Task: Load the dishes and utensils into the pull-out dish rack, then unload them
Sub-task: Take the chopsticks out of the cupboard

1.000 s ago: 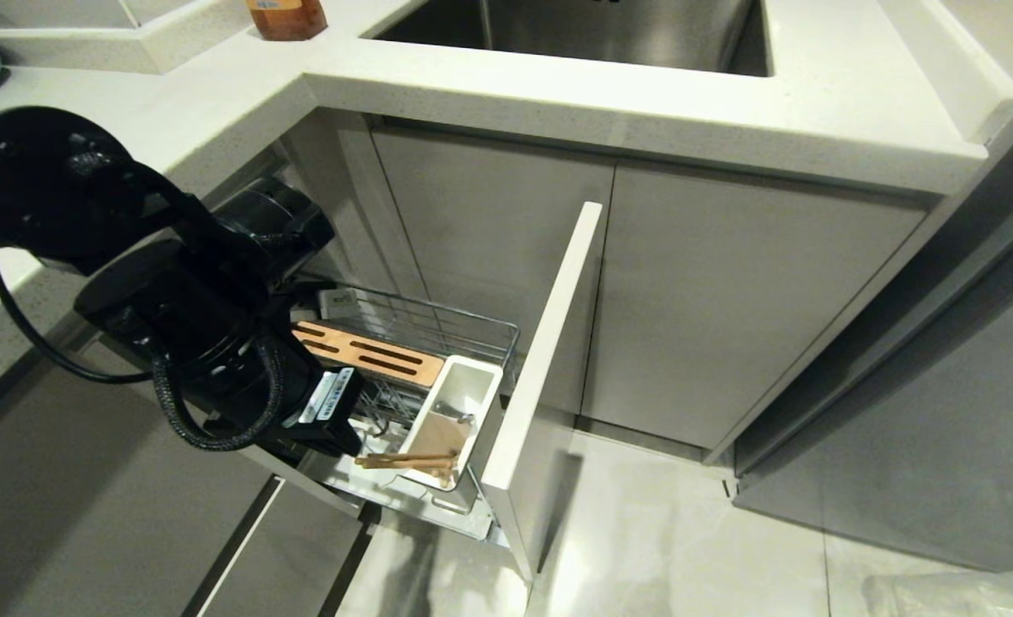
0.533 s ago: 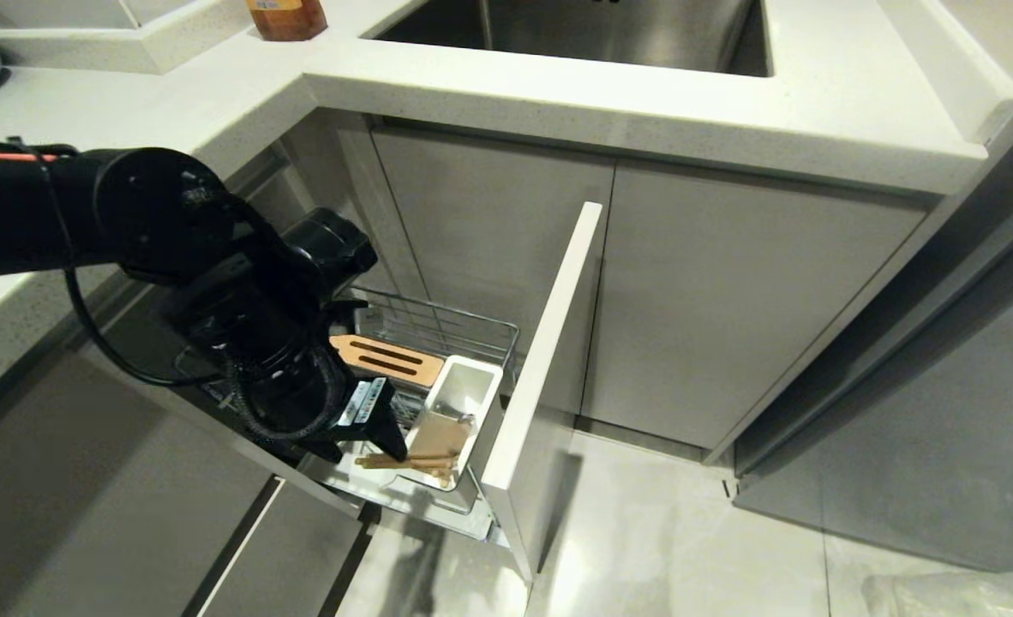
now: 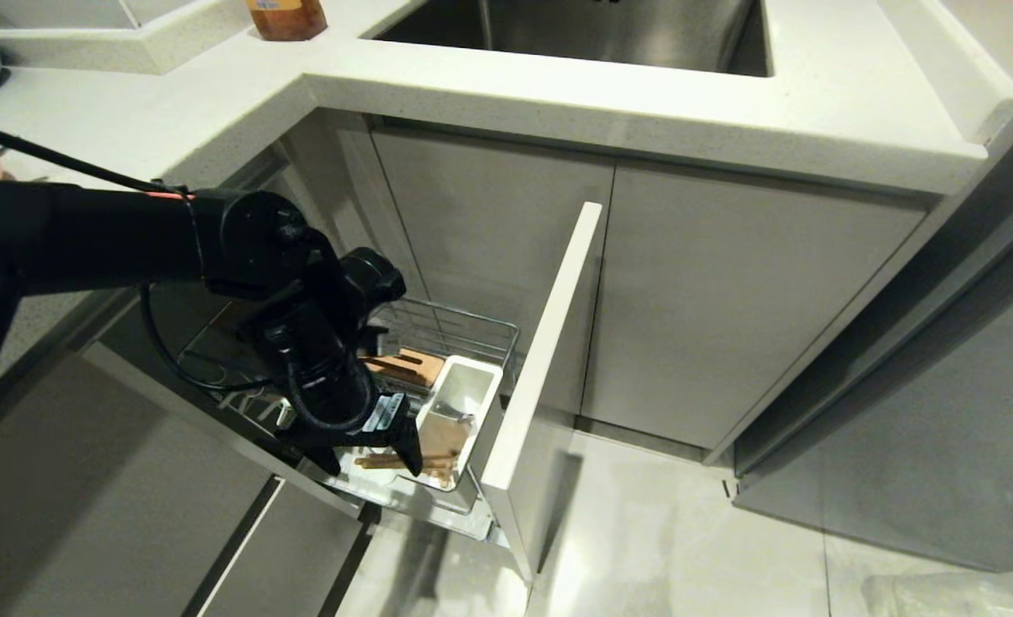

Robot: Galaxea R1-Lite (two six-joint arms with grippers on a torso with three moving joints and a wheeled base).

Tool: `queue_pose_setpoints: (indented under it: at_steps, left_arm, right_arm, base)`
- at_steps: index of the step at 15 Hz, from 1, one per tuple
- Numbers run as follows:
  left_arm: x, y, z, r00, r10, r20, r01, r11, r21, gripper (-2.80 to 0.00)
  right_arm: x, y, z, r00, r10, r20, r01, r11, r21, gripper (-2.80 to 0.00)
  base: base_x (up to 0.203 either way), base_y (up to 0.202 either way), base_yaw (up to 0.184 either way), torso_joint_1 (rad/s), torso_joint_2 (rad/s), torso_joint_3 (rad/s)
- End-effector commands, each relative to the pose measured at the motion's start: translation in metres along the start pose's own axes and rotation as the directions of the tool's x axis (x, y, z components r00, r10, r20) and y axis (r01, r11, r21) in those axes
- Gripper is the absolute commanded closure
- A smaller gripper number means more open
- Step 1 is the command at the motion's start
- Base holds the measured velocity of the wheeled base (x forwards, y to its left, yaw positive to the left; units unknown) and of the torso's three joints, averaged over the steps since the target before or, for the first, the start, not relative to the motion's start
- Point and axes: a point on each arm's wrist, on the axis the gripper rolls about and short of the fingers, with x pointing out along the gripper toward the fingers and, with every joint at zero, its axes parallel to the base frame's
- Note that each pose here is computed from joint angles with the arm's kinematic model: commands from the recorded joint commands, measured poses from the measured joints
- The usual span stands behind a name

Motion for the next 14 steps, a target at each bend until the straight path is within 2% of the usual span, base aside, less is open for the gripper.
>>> queue_pose_setpoints:
  at_steps: [1, 4, 6, 8, 14]
  left_arm:
    - [0.012, 0.002, 0.006, 0.999, 0.008, -0.049, -0.008, 1.0, 0.005, -2.8]
    - [0.019, 0.004, 0.009, 0.997, 0.005, -0.081, -0.002, 0.999, 0.033, -2.8]
    - [0.022, 0.003, 0.011, 0.992, 0.014, -0.129, -0.005, 0.997, 0.072, -2.8]
    - [0.029, 0.004, 0.014, 0.985, 0.023, -0.171, -0.009, 0.997, 0.078, -2.8]
    - [0.031, 0.0, 0.032, 0.993, 0.014, -0.118, -0.002, 0.995, 0.102, -2.8]
  right_arm:
    - [0.0, 0.0, -0.001, 1.0, 0.0, -0.003, 0.0, 1.0, 0.0, 0.0]
    - [0.0, 0.0, -0.001, 1.0, 0.002, -0.003, -0.002, 1.0, 0.0, 0.0]
    - [0.0, 0.0, -0.001, 1.0, 0.0, -0.003, 0.0, 1.0, 0.0, 0.0]
    - [0.0, 0.0, -0.001, 1.0, 0.001, -0.003, -0.001, 1.0, 0.0, 0.0]
    - [0.0, 0.0, -0.001, 1.0, 0.0, -0.003, 0.0, 1.0, 0.0, 0.0]
  base:
    - [0.0, 0.0, 0.0, 0.0, 0.0, 0.0]
    - [0.0, 0.0, 0.0, 0.0, 0.0, 0.0]
    - [0.0, 0.0, 0.0, 0.0, 0.0, 0.0]
    - [0.0, 0.0, 0.0, 0.0, 0.0, 0.0]
    - [0.0, 0.0, 0.0, 0.0, 0.0, 0.0]
